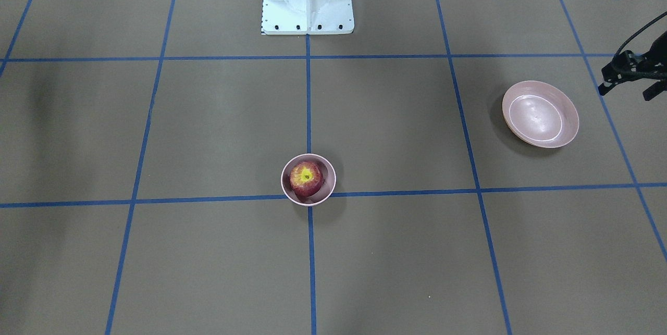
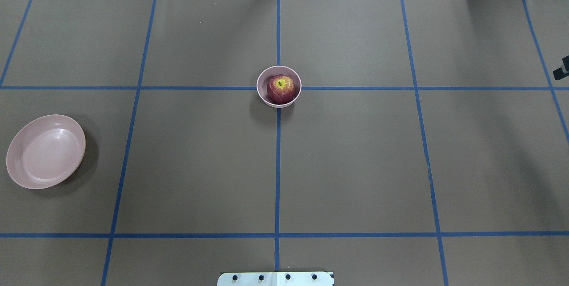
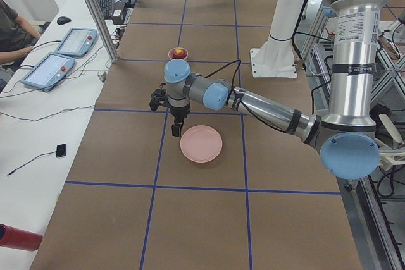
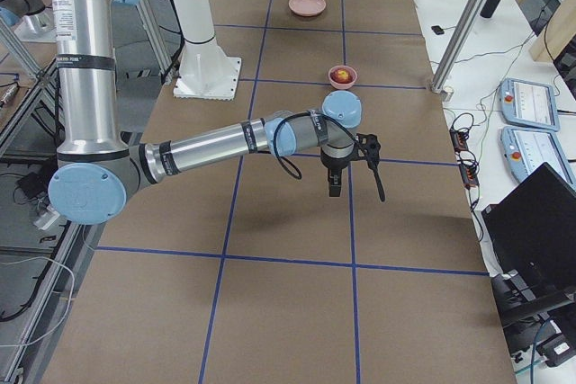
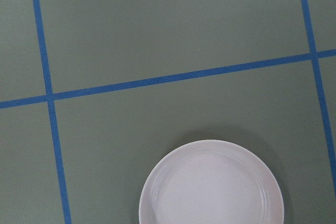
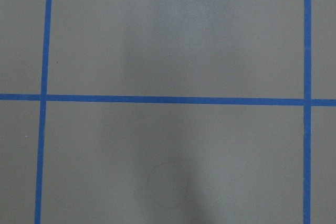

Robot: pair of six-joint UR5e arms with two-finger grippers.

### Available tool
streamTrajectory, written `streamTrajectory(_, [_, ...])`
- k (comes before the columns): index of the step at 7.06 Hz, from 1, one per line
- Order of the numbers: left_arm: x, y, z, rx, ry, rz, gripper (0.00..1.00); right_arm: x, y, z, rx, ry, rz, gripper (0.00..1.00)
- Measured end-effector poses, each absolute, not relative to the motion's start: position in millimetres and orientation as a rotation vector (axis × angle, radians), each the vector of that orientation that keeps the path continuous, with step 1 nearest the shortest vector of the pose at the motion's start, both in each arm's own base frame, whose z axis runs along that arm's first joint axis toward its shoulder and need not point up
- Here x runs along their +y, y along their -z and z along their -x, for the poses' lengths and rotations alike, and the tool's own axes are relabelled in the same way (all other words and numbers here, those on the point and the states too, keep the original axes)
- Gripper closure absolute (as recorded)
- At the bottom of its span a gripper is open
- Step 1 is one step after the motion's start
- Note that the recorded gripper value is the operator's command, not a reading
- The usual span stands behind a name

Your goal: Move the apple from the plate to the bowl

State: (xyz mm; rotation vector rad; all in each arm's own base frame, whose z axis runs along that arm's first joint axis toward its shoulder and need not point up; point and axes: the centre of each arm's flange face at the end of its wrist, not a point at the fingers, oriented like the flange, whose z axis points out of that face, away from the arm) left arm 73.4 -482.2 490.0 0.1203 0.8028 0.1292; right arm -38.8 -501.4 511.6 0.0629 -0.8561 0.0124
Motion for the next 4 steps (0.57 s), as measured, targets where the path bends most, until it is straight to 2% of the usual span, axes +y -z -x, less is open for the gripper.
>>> streamTrajectory(4, [-482.6,-492.8,-73.5,0.802,-0.128,-0.115,0.02,-502.1,-512.2,39.6,-0.855,-0.013,-0.061,0.0])
